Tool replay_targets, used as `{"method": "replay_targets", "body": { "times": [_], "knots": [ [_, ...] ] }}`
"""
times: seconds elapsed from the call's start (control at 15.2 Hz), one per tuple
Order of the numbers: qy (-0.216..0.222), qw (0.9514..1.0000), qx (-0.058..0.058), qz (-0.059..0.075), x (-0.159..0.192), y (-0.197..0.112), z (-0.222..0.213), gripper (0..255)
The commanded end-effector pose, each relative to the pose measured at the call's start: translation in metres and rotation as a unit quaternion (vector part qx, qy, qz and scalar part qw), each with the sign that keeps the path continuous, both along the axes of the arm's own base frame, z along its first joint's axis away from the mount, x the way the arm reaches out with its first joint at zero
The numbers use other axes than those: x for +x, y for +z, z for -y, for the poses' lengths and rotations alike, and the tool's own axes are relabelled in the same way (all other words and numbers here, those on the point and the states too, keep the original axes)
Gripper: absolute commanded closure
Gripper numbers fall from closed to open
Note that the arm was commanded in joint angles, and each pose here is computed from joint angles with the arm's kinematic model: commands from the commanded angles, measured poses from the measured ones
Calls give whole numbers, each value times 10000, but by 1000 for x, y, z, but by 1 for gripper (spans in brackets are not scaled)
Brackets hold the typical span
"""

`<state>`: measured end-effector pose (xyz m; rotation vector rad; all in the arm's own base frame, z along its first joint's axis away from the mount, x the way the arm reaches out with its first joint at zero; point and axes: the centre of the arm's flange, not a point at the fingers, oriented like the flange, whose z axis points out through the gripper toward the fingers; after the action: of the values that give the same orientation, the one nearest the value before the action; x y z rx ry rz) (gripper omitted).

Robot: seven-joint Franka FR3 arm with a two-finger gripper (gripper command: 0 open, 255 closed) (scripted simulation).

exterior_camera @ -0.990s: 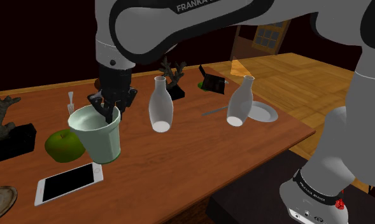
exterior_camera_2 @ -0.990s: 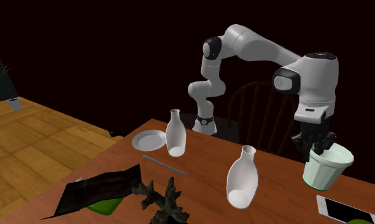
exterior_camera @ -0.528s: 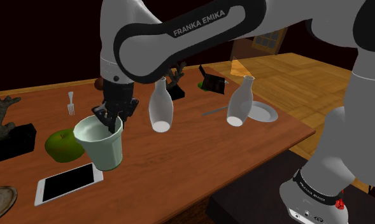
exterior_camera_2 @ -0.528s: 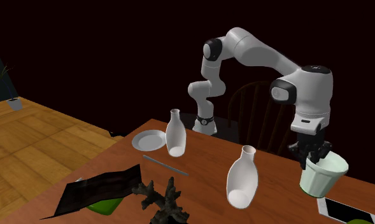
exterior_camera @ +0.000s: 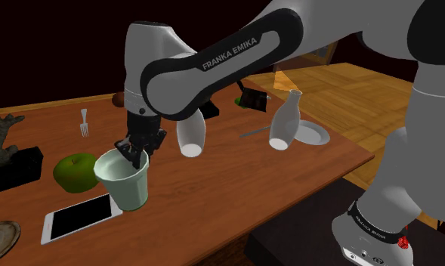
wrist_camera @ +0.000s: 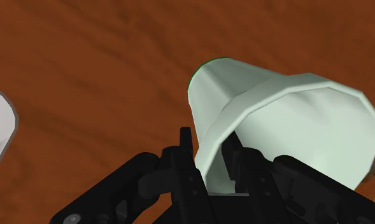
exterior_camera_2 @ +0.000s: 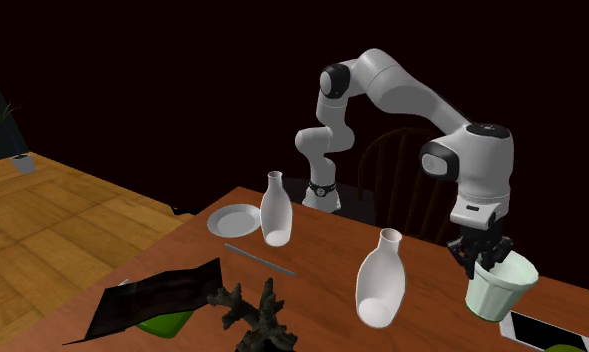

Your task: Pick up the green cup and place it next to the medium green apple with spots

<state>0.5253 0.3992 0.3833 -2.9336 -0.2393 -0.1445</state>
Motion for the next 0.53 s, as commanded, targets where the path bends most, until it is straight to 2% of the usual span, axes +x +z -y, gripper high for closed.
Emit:
{"method": "replay_targets", "body": {
  "times": [0.0, 0.4, 0.46],
  "knots": [
    [0, 10000, 6, 8, 1, -2, -1, 255],
    [0, 10000, 6, 8, 1, -2, -1, 255],
    [0, 10000, 6, 8, 1, -2, -1, 0]
  ]
}}
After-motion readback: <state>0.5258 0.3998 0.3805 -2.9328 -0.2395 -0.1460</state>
